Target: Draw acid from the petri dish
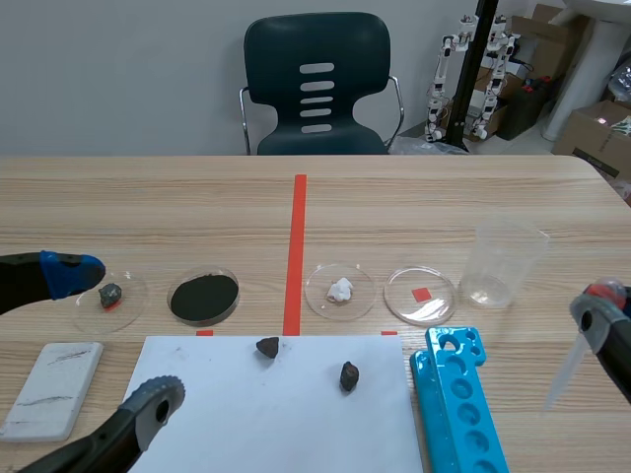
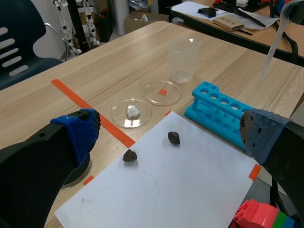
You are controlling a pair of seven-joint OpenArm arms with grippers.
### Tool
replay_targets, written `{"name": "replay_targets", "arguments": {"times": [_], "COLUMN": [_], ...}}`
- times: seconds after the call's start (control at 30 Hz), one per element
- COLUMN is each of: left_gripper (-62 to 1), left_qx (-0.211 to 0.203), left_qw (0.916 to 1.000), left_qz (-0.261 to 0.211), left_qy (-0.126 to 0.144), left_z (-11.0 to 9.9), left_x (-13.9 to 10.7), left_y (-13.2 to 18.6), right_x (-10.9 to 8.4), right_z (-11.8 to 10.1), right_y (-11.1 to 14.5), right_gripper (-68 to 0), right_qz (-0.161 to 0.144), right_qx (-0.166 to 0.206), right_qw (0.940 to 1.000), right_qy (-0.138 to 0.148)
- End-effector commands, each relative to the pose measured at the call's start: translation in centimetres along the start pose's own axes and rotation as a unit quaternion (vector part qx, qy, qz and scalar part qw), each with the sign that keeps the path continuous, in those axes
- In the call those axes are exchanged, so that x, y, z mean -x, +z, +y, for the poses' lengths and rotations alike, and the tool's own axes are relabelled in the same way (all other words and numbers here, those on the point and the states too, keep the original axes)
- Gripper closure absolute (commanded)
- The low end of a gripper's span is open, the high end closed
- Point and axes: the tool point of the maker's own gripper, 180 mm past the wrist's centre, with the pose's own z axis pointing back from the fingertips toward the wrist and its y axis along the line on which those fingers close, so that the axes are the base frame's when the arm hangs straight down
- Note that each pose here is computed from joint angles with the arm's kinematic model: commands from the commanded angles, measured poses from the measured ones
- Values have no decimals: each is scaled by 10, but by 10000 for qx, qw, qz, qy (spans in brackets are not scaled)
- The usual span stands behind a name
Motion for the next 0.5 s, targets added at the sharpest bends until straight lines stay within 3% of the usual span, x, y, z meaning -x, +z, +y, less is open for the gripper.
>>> {"name": "replay_targets", "arguments": {"times": [0.0,0.23,0.47], "left_gripper": [-620,-620,-620], "left_qx": [-27,-28,-28], "left_qw": [9999,9999,9999], "left_qz": [-99,-100,-100], "left_qy": [56,58,58], "left_z": [-1,0,0], "left_x": [-4,-4,-4], "left_y": [1,1,1], "right_x": [-9,-23,-21], "right_z": [-5,-16,-17], "right_y": [-7,-23,-23], "right_gripper": [-33,-33,-33], "right_qz": [-228,-599,-534], "right_qx": [55,151,153], "right_qw": [9997,9978,9981], "right_qy": [46,258,271]}}
